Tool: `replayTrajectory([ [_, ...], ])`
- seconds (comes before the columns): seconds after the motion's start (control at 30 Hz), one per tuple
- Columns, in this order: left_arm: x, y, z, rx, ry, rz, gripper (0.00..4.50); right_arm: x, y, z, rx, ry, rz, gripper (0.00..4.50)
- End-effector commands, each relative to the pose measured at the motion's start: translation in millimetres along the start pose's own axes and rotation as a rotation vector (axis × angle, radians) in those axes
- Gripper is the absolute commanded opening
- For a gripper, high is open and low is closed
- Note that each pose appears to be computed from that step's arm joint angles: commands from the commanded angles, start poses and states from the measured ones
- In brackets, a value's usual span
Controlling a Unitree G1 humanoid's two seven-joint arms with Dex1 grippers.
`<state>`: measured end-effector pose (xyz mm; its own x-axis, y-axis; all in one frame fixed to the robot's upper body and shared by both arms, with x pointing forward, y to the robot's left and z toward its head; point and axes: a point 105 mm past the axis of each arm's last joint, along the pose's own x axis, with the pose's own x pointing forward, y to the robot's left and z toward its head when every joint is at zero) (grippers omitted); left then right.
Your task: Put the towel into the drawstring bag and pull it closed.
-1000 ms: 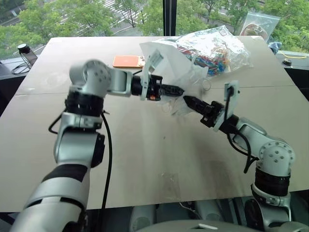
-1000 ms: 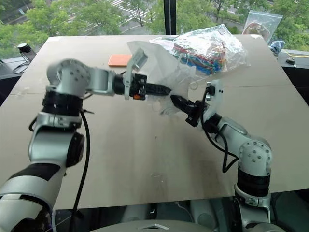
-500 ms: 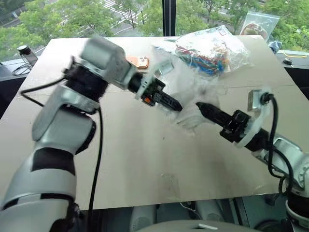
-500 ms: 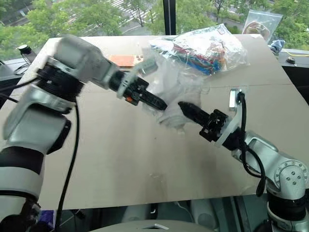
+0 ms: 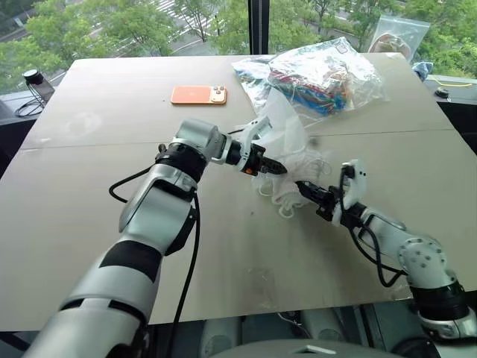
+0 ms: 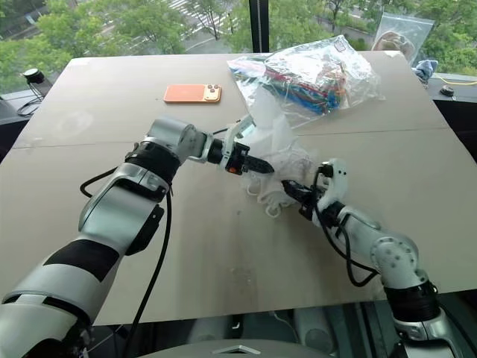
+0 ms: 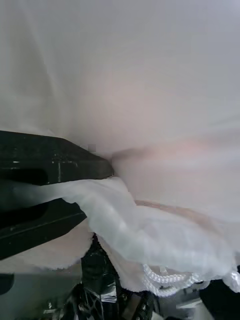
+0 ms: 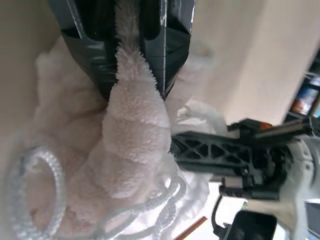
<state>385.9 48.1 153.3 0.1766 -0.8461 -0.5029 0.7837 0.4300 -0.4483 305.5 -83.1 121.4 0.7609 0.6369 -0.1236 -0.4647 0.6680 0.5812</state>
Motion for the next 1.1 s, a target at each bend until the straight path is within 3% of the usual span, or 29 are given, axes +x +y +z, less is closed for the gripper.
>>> replayTrajectory([
  [0.03, -1, 2, 16, 0.204, -0.084, 0.093, 0.0, 9, -6, -3, -0.095, -0.012, -0.016, 0.07],
  [0.17, 2, 8, 12, 0.347, -0.119, 0.203, 0.0, 18, -16, -19, -0.245, 0.056, -0.069, 0.07],
  [0.33, 7, -8, 1, 0.402, -0.16, 0.227, 0.0, 37, 0, -16, -0.192, -0.008, 0.018, 0.07],
  [0.47, 14, -44, -18, 0.296, -0.135, 0.087, 0.0, 63, 3, 11, 0.096, -0.204, 0.076, 0.07],
  [0.57, 13, -62, -31, 0.297, -0.104, 0.022, 0.0, 78, 1, 20, 0.177, -0.269, 0.083, 0.07],
  [0.7, 4, -68, -23, 0.275, -0.165, 0.025, 0.0, 91, -6, 16, 0.163, -0.265, 0.059, 0.07],
  [0.87, -8, -64, -9, 0.249, -0.245, 0.04, 0.0, 83, 2, 2, 0.04, -0.201, 0.129, 0.07],
  [1.1, -38, -67, 22, 0.127, -0.388, -0.035, 0.0, 26, 26, -17, -0.118, -0.057, 0.294, 0.07],
])
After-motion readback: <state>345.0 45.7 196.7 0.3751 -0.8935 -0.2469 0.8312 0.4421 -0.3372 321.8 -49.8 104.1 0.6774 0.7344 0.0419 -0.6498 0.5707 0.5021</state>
